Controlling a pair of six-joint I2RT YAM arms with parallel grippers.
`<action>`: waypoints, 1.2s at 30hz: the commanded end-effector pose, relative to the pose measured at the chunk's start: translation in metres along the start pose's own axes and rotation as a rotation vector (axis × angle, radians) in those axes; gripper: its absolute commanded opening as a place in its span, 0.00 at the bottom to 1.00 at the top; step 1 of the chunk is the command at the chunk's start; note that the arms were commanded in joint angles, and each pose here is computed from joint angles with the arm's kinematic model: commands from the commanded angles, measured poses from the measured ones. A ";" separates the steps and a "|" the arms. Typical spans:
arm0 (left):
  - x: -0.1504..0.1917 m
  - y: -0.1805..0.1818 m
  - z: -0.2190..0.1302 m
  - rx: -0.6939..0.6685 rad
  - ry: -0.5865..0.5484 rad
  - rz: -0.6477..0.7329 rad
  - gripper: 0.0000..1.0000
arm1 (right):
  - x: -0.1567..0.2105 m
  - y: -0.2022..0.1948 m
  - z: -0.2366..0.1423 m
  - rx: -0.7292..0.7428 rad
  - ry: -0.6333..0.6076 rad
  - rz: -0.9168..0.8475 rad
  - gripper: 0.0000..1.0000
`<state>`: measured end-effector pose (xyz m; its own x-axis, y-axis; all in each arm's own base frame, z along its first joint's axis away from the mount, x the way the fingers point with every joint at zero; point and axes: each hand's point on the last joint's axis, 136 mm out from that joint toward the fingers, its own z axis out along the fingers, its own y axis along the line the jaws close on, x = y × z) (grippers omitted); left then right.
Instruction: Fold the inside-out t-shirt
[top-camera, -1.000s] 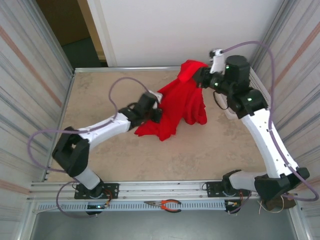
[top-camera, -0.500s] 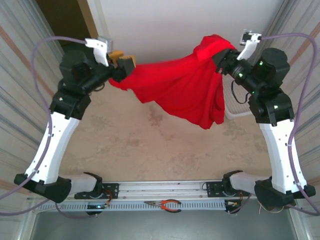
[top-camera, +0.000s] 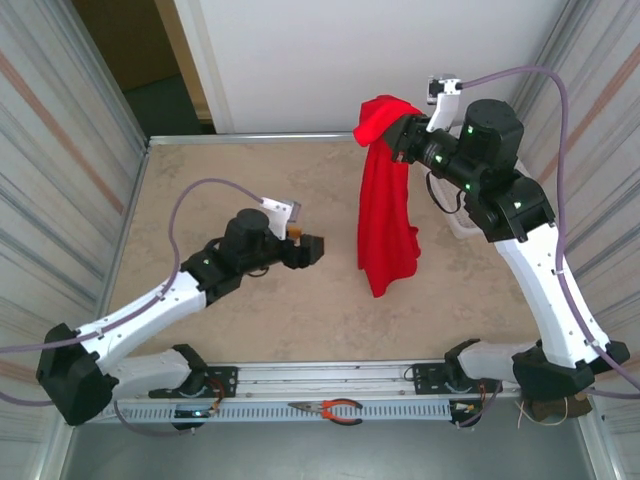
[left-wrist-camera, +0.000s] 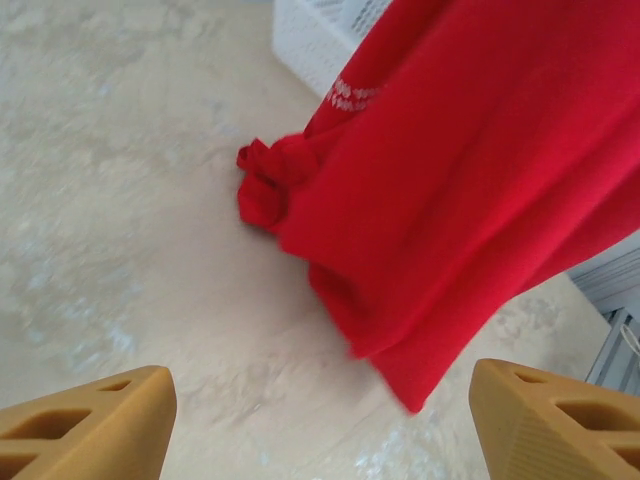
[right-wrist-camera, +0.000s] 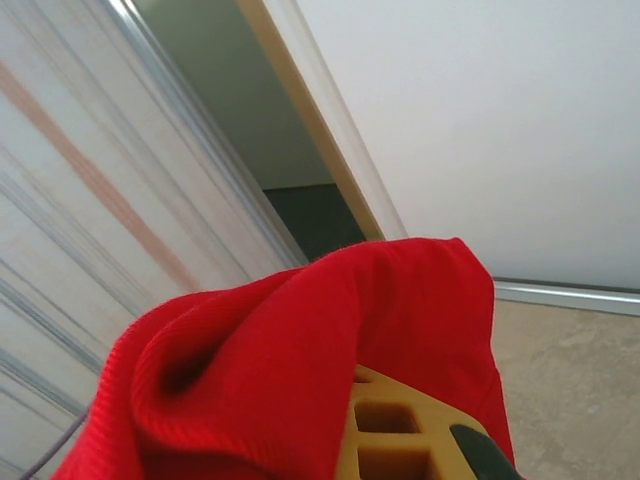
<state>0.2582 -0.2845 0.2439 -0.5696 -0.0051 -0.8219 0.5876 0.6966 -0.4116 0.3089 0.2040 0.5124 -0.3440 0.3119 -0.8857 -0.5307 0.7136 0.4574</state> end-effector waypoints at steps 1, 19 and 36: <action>-0.033 -0.014 0.007 -0.028 -0.133 0.062 0.79 | -0.032 0.029 -0.028 -0.056 -0.109 -0.045 0.00; -0.111 -0.020 -0.040 -0.030 -0.239 0.094 0.00 | -0.055 0.053 -0.104 -0.097 -0.240 -0.030 0.00; -0.131 0.066 0.049 0.084 0.193 -0.067 0.41 | 0.056 -0.119 0.021 0.386 -0.023 0.212 0.00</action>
<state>0.3964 -0.2689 0.3391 -0.6108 0.0210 -0.7915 0.6063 0.6553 -0.4506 0.3274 0.1760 0.4454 -0.3851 0.4354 -0.8137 -0.2916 0.7792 0.5549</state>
